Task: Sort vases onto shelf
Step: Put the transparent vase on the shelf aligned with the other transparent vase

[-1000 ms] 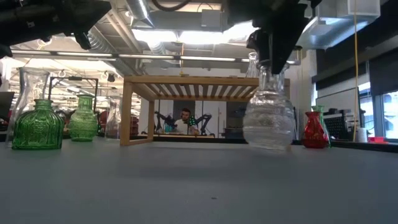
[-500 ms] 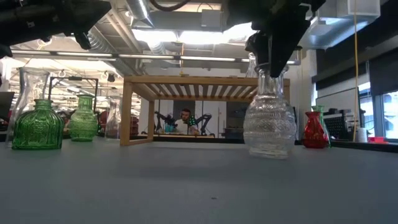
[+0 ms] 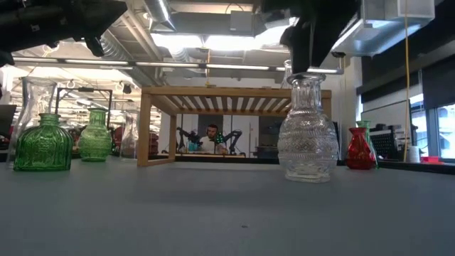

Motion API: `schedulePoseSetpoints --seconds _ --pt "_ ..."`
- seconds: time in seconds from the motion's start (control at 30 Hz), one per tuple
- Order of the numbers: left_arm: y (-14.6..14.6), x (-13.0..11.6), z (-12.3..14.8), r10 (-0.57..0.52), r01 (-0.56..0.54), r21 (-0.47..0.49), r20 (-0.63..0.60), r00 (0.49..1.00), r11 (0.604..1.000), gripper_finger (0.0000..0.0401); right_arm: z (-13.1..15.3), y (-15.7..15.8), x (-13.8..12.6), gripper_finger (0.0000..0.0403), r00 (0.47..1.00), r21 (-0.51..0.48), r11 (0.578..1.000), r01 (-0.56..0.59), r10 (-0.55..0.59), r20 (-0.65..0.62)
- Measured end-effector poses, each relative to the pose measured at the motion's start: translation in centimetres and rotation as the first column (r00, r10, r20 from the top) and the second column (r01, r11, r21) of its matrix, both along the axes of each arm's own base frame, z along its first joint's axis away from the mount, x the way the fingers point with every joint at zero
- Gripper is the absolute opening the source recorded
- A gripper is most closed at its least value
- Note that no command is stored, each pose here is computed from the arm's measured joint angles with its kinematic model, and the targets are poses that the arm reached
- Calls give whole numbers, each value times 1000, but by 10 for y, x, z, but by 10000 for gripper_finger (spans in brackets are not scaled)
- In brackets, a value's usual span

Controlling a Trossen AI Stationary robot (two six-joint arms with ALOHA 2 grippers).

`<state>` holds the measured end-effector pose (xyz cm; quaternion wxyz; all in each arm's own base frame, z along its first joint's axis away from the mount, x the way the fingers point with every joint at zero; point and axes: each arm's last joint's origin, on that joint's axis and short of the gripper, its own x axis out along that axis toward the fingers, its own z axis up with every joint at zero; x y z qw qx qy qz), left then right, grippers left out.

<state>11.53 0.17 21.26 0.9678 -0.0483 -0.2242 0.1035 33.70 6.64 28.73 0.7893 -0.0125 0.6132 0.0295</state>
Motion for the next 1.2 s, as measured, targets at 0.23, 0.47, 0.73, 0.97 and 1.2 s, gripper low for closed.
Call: schedulePoseSetpoints --seconds 0.23,0.47,0.73,0.97,1.2 --pt "0 0 0 -1 1 0 0 1000 1000 2 35 -4 -21 304 988 38 999 22 -28 152" --pt "0 0 0 -2 2 1 0 1000 1000 2 37 -12 -52 303 942 57 997 47 -63 329" --pt "0 0 1 0 0 0 11 1000 1000 2 20 -19 -86 303 874 111 986 125 -163 457" --pt "0 0 1 0 0 0 10 1000 1000 2 -9 -20 -90 303 845 178 971 157 -225 485" --pt "0 0 1 1 -1 0 9 1000 1000 2 -26 -6 -88 303 797 189 977 95 -189 574"
